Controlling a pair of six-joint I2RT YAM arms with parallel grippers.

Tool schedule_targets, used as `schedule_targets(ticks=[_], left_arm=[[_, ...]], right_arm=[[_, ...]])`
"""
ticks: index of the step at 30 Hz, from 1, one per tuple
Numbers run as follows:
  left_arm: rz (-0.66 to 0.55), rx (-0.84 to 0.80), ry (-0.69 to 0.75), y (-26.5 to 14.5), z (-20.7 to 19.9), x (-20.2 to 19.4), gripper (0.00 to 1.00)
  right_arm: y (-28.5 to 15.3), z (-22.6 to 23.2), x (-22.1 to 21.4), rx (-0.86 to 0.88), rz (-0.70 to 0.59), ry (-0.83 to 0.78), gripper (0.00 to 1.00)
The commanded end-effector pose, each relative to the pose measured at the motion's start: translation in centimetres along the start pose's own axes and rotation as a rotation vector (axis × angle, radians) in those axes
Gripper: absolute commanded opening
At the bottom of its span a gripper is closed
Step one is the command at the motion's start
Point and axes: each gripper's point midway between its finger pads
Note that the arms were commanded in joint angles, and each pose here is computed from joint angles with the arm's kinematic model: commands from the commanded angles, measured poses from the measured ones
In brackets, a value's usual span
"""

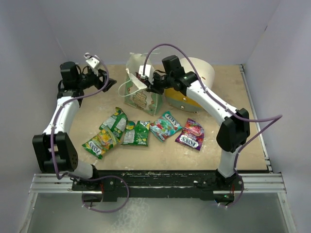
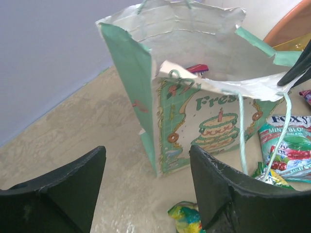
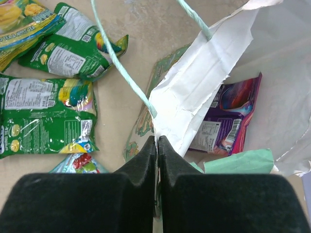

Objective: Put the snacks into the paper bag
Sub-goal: Adjust the paper bag at the center of the board.

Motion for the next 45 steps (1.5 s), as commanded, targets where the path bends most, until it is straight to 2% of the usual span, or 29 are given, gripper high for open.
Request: schedule_targets(ticks=[1, 4, 10, 16, 22, 28, 31, 34, 39, 41, 45], left_arm=[[-0.003, 0.043, -0.034, -2.6, 0.2, 2.2, 0.77], [-0.027, 0.074, -0.106, -2.4, 0.5, 4.4, 0.83], [-0.028, 0.121, -0.219, 0.6, -0.4, 7.7, 0.83], [0.034, 0.187, -0.321, 4.0, 0.8, 8.4, 0.83], [0.170, 0.296, -0.372, 6.0, 3.4, 5.1, 0.83], [0.252, 0.290, -0.370, 6.8, 3.9, 2.3, 0.81], [0.248, 0.259, -0.379, 7.1, 3.5, 2.1, 0.70], [0.231, 0.234, -0.385, 7.2, 2.9, 2.4, 0.52], [0.206, 0.196, -0.405, 6.9, 1.7, 2.5, 0.17], [0.200, 0.181, -0.412, 6.7, 1.2, 2.6, 0.11], [0.177, 0.175, -0.426, 6.2, 0.5, 2.9, 0.10]], right_arm=[[-1.3, 1.3, 1.2, 0.003, -0.027, 0.007, 0.06], [-1.4, 1.8, 1.1, 0.007, -0.031, 0.014, 0.06], [-1.2, 3.2, 1.3, 0.023, -0.043, 0.023, 0.06], [-0.6, 4.3, 2.1, 0.040, -0.059, 0.029, 0.06], [-0.2, 5.3, 2.6, 0.053, -0.063, 0.030, 0.06], [0.1, 5.9, 3.0, 0.060, -0.064, 0.035, 0.06], [0.0, 6.0, 3.1, 0.061, -0.065, 0.040, 0.10], [-0.4, 5.8, 3.4, 0.053, -0.062, 0.038, 0.17], [-2.1, 5.3, 5.6, 0.055, -0.081, 0.057, 0.34], [-3.1, 4.5, 6.9, 0.024, -0.092, 0.050, 0.42], [-5.3, 2.4, 9.5, -0.039, -0.136, 0.071, 0.61]])
Point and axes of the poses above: each gripper's point midway between its finger pads, its own y axis out along the fingers, its own z axis along the line the jaws close on, x = y × z, and after that the axes turned 2 degrees about -y, right-handed
